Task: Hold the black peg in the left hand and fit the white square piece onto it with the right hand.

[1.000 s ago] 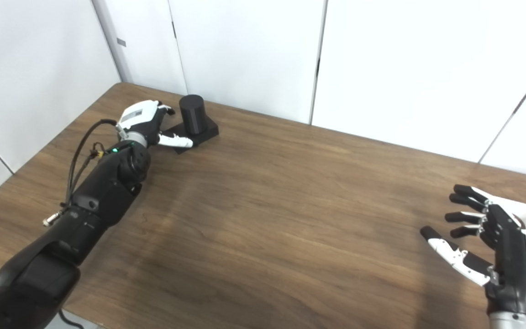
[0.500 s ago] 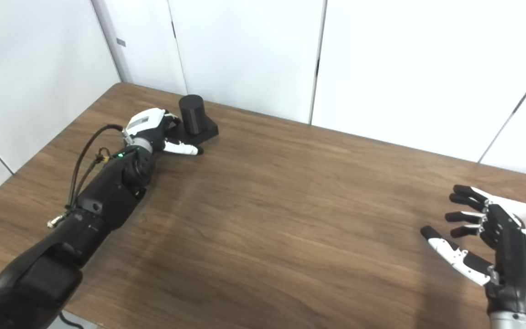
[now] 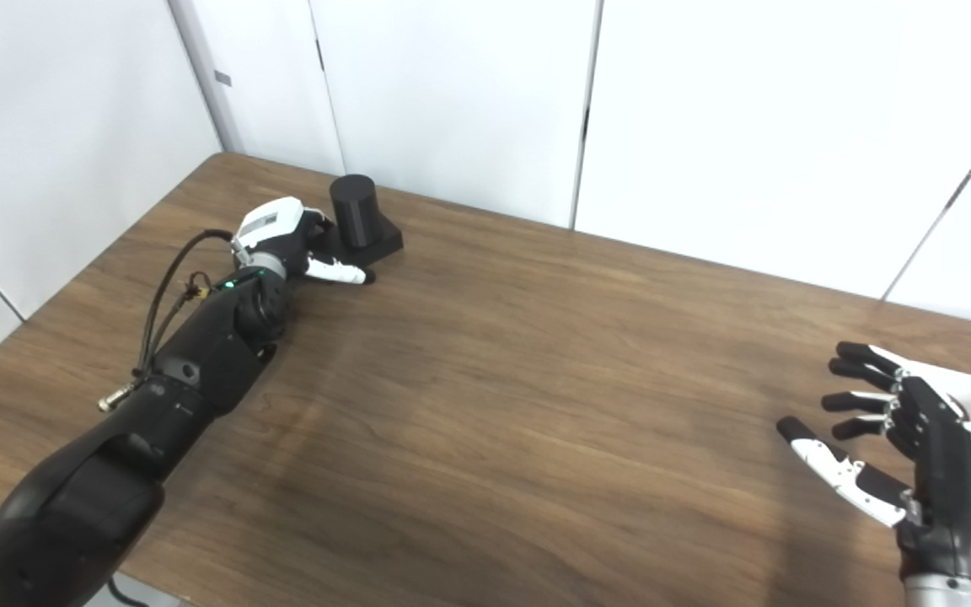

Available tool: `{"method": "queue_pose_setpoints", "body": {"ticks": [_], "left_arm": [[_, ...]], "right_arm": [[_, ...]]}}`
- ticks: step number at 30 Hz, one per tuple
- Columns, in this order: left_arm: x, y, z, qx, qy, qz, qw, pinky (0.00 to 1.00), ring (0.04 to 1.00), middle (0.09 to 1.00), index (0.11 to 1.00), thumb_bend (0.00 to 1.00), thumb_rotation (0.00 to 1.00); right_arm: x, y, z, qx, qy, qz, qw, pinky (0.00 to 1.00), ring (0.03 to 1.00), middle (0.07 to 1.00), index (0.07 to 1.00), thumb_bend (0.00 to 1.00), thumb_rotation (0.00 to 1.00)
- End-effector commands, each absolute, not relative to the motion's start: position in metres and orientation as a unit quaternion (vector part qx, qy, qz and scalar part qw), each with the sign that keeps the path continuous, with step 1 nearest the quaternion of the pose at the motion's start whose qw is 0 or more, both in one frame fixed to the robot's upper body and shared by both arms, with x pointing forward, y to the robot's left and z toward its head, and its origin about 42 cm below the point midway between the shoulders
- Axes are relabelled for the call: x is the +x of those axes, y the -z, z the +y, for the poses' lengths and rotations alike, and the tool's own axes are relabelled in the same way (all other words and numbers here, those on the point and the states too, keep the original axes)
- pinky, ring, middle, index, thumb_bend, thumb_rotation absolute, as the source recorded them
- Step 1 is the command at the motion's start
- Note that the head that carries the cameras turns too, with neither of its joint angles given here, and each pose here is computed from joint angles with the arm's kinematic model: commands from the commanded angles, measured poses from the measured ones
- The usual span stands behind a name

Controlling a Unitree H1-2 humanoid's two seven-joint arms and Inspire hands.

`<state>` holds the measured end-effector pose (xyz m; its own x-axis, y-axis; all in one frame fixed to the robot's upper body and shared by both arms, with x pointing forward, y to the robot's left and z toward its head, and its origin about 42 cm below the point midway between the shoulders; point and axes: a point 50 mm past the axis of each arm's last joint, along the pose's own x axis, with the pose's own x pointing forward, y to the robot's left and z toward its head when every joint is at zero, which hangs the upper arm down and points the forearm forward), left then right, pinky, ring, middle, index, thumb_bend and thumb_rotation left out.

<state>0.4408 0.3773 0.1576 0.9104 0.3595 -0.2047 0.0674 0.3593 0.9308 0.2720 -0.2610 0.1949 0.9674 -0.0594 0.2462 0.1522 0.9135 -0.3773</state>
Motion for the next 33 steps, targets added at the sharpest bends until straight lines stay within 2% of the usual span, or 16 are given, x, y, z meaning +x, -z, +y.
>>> {"method": "queue_pose_setpoints", "body": {"ticks": [1, 8, 13, 14, 15, 16, 28, 33], "left_arm": [[0.453, -0.179, 0.388, 0.566, -0.109, 0.175, 0.798, 0.89, 0.987, 0.932, 0.742, 0.81, 0.38], [0.453, -0.181, 0.393, 0.565, -0.107, 0.16, 0.803, 0.85, 0.967, 0.906, 0.669, 0.8, 0.33], [0.451, -0.182, 0.394, 0.56, -0.102, 0.155, 0.808, 0.84, 0.953, 0.88, 0.571, 0.77, 0.26], [0.451, -0.182, 0.394, 0.559, -0.099, 0.154, 0.809, 0.83, 0.953, 0.877, 0.532, 0.65, 0.17], [0.45, -0.182, 0.394, 0.557, -0.097, 0.153, 0.81, 0.83, 0.953, 0.87, 0.507, 0.57, 0.12], [0.45, -0.181, 0.394, 0.555, -0.091, 0.153, 0.812, 0.83, 0.949, 0.863, 0.498, 0.55, 0.1], [0.441, -0.167, 0.387, 0.562, -0.052, 0.161, 0.809, 0.8, 0.907, 0.838, 0.488, 0.52, 0.07], [0.436, -0.161, 0.38, 0.55, -0.025, 0.145, 0.822, 0.88, 0.928, 0.847, 0.484, 0.52, 0.07]], "right_arm": [[0.273, -0.21, -0.26, -0.202, 0.06, -0.154, 0.965, 0.43, 0.567, 0.691, 0.705, 0.51, 0.0], [0.273, -0.209, -0.261, -0.201, 0.061, -0.154, 0.965, 0.43, 0.562, 0.691, 0.706, 0.51, 0.0], [0.274, -0.208, -0.262, -0.2, 0.061, -0.154, 0.966, 0.44, 0.569, 0.693, 0.705, 0.51, 0.0], [0.274, -0.208, -0.262, -0.199, 0.06, -0.154, 0.966, 0.44, 0.565, 0.692, 0.704, 0.51, 0.0], [0.274, -0.208, -0.262, -0.199, 0.06, -0.154, 0.966, 0.44, 0.56, 0.693, 0.704, 0.51, 0.0], [0.274, -0.208, -0.263, -0.201, 0.06, -0.153, 0.966, 0.44, 0.559, 0.694, 0.704, 0.51, 0.0], [0.274, -0.209, -0.264, -0.197, 0.059, -0.149, 0.967, 0.45, 0.569, 0.705, 0.709, 0.49, 0.0], [0.274, -0.209, -0.264, -0.2, 0.061, -0.15, 0.966, 0.45, 0.571, 0.707, 0.706, 0.49, 0.0]]}}
